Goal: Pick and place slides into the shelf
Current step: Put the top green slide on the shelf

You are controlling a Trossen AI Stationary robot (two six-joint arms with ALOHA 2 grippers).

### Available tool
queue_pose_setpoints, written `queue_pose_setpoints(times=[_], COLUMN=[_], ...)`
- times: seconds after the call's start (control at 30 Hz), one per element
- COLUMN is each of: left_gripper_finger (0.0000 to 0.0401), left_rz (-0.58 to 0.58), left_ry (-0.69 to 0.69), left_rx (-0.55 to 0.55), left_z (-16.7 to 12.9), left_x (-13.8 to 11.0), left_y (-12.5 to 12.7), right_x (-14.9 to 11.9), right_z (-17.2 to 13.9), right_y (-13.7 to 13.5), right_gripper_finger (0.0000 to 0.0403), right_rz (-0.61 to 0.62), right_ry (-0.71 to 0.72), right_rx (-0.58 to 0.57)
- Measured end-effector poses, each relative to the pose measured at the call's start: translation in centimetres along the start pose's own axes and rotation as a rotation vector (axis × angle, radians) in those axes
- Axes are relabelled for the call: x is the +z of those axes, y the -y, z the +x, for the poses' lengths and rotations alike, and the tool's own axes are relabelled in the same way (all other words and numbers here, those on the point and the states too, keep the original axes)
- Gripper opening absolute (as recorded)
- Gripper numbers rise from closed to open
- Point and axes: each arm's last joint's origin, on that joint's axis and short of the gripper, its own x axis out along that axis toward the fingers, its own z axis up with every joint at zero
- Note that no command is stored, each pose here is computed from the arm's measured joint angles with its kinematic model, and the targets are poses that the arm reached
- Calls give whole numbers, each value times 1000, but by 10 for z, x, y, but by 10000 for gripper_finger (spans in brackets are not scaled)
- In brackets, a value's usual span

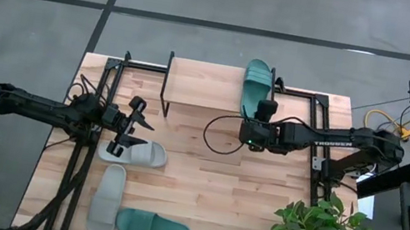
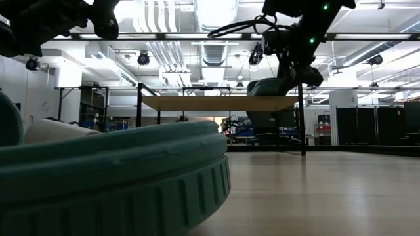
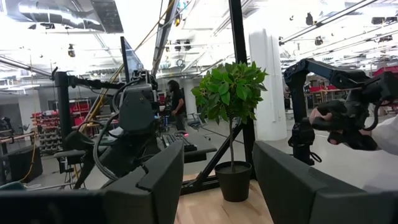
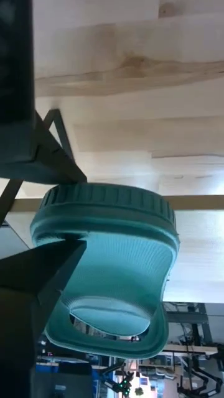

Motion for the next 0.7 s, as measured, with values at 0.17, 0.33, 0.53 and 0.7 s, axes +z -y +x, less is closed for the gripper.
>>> queue_pose_setpoints(times=[0.17, 0.33, 0.53, 0.7], left_gripper_finger=[178, 178, 178, 178], left_rz=[0, 0, 0, 0], left_ry=[0, 0, 0, -1], left_rx=[0, 0, 0, 0], left_z=[0, 0, 0, 0], left_x=[0, 0, 0, 0], left_y=[0, 0, 0, 0], right_x=[0, 0, -1, 2], right_z=[0, 0, -2, -5], right_y=[0, 1, 3, 6], right_gripper_finger=[94, 64, 57, 55], right_rz=[-2, -10, -12, 10], right_ry=[0, -4, -33, -29], right_rx=[-3, -19, -124, -148])
